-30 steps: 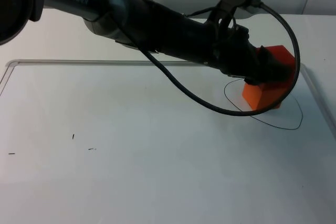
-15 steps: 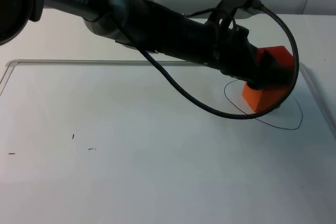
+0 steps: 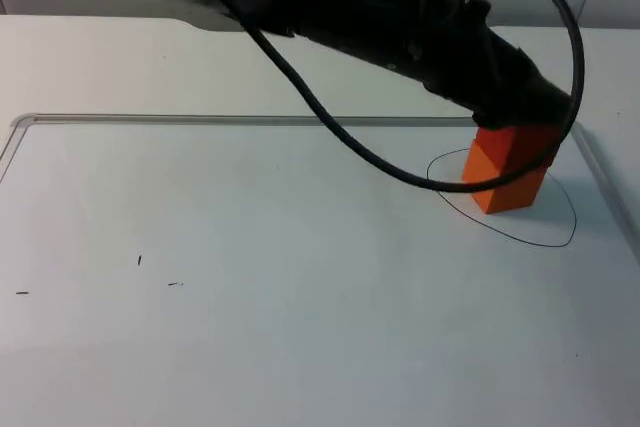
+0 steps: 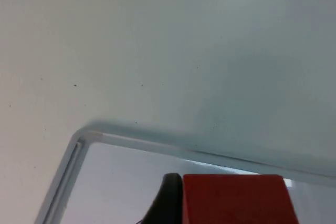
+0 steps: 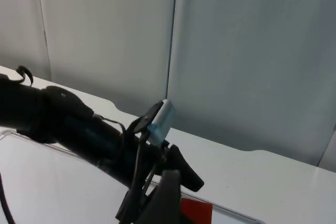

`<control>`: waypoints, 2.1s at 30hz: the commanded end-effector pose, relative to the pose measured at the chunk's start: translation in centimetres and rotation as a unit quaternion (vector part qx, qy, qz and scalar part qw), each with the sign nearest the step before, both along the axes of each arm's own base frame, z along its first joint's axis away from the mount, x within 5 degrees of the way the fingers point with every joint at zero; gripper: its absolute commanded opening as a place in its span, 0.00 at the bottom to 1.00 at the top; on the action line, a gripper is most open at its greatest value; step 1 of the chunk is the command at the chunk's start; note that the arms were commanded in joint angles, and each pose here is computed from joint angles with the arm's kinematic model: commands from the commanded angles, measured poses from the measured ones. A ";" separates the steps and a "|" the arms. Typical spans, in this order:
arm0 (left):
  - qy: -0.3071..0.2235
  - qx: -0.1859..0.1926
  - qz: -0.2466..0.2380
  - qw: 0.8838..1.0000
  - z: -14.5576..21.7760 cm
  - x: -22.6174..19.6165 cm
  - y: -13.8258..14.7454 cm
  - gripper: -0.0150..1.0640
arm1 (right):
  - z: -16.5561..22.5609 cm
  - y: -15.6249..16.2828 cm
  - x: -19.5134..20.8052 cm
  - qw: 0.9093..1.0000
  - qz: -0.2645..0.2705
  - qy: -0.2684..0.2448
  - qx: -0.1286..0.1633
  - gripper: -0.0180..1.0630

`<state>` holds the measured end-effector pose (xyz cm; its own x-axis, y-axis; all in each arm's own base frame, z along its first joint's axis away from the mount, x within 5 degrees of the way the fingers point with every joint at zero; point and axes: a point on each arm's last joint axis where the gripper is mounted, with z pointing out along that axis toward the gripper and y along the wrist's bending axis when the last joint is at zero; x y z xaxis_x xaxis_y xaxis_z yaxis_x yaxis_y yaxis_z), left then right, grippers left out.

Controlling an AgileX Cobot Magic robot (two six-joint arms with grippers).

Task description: Pick up one cube with the left hand and another cube with the right hand. First place the cube in the right hand at the target position, then stack the cube in the left hand on top.

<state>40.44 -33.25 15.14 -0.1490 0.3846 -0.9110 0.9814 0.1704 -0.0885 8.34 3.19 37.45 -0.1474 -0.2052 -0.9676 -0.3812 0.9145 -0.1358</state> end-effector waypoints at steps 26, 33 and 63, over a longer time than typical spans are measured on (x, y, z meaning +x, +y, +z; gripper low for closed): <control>-0.060 0.122 0.088 0.987 27.0 -10.5 10.4 0.76 | -0.2 -0.1 -0.1 1.000 0.000 0.001 -0.010 0.77; -0.030 0.190 0.111 0.975 28.2 -12.9 12.7 0.76 | -0.3 -0.1 -0.1 1.000 0.001 0.006 -0.012 0.77; -0.067 0.151 0.329 0.930 25.5 -26.8 24.5 0.75 | -0.4 0.3 -0.3 1.000 0.021 0.017 -0.007 0.77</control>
<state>14.01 -9.04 40.64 -0.3348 0.5214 -0.7849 0.6737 0.7148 0.1875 8.15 3.42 37.10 -0.1753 -0.2265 -0.9581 -0.4158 0.8991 -0.1365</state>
